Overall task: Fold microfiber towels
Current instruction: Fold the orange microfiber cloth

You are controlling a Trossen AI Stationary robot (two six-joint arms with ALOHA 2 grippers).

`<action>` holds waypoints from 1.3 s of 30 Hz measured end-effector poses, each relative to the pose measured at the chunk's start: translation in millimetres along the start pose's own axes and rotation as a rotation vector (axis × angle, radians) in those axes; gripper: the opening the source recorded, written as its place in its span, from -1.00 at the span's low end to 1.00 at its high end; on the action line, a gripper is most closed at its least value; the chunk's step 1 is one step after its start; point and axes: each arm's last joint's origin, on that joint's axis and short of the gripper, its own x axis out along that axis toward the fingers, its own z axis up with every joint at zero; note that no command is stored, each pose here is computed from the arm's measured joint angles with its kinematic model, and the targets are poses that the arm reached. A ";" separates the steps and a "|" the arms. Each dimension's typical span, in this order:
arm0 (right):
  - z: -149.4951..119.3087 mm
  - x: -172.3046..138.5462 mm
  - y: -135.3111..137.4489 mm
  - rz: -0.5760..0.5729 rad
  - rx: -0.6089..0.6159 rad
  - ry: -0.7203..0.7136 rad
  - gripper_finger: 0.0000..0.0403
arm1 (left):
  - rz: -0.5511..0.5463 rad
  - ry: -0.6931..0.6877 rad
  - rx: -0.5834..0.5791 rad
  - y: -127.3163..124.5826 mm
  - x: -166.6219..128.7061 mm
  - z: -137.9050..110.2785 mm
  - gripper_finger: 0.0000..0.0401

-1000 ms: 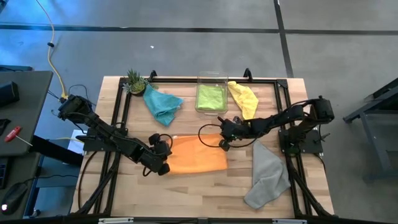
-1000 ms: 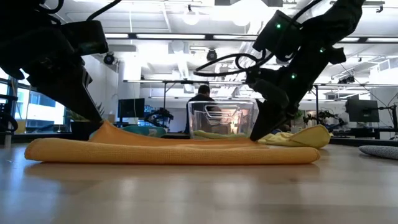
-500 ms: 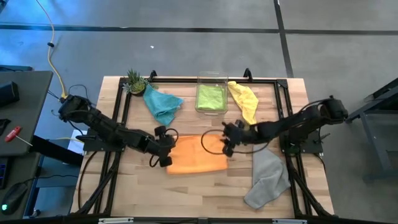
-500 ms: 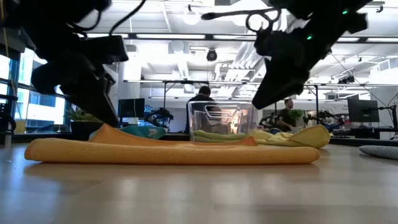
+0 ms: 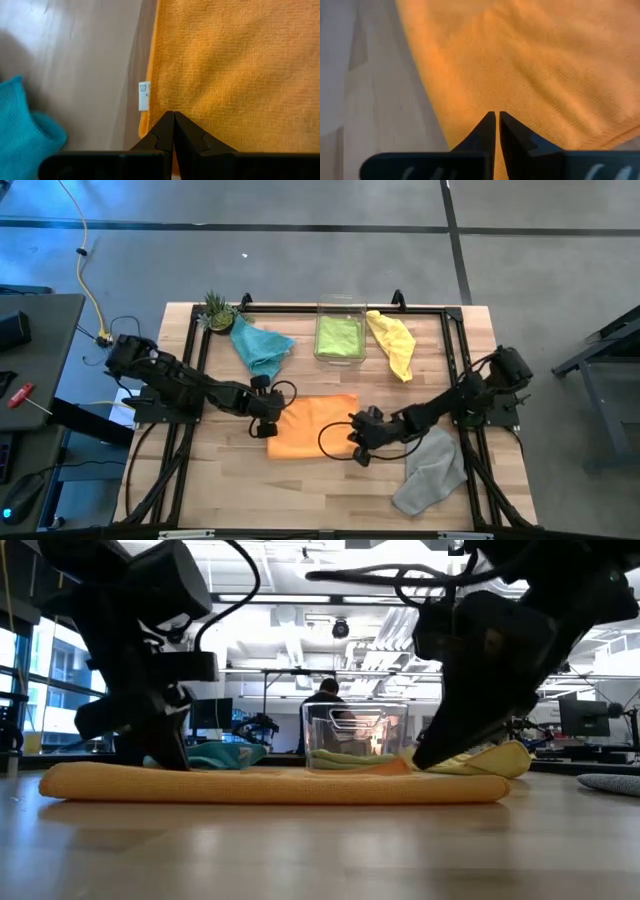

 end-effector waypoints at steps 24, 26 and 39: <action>1.0 1.6 -32.5 -0.169 -0.029 0.162 -1.00 | -0.072 -0.005 -0.041 -34.5 -14.5 -13.6 -1.00; 2.1 -0.5 -34.6 -0.180 -0.042 0.171 -1.00 | -0.081 -0.002 -0.050 -37.7 -16.1 -15.3 -1.00; 13.8 -6.9 -54.0 -0.250 -0.112 0.198 -1.00 | -0.185 -0.046 -0.133 -66.3 -29.0 -24.2 -1.00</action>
